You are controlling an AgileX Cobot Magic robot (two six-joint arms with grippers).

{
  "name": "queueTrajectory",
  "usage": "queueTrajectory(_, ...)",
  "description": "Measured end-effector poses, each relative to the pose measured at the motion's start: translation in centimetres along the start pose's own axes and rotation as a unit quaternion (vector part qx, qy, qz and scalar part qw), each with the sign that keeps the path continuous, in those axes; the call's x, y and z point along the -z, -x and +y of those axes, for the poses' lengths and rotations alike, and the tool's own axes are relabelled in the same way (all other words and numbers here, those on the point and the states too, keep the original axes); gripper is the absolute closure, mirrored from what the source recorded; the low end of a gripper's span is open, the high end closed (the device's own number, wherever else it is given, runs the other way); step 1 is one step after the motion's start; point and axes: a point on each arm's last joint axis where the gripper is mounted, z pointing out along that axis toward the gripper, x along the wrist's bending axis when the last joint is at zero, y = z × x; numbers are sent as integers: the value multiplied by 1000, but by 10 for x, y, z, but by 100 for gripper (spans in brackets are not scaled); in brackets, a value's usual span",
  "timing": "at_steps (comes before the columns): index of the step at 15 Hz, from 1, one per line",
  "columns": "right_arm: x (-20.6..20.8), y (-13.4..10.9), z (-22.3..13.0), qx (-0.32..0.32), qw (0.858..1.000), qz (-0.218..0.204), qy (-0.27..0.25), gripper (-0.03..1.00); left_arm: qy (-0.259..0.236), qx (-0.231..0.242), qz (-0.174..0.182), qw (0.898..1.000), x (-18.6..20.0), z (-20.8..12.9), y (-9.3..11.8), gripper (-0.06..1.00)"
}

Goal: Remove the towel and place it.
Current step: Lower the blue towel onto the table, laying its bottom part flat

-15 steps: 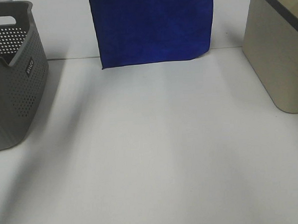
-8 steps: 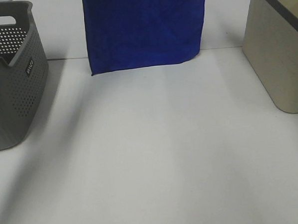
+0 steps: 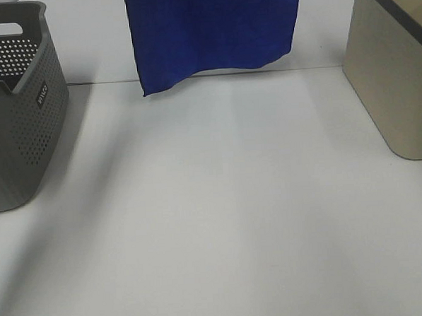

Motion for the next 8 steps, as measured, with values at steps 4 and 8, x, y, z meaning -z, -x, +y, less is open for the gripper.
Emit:
queueTrajectory(4, 4, -8, -3, 0, 997, 51, -64, 95, -111, 79, -36, 990, -3, -1, -4, 94)
queueTrajectory(8, 14, -14, -9, 2, 981, 116, -155, 95, -298, 139, -101, 939, 5, 12, -8, 94)
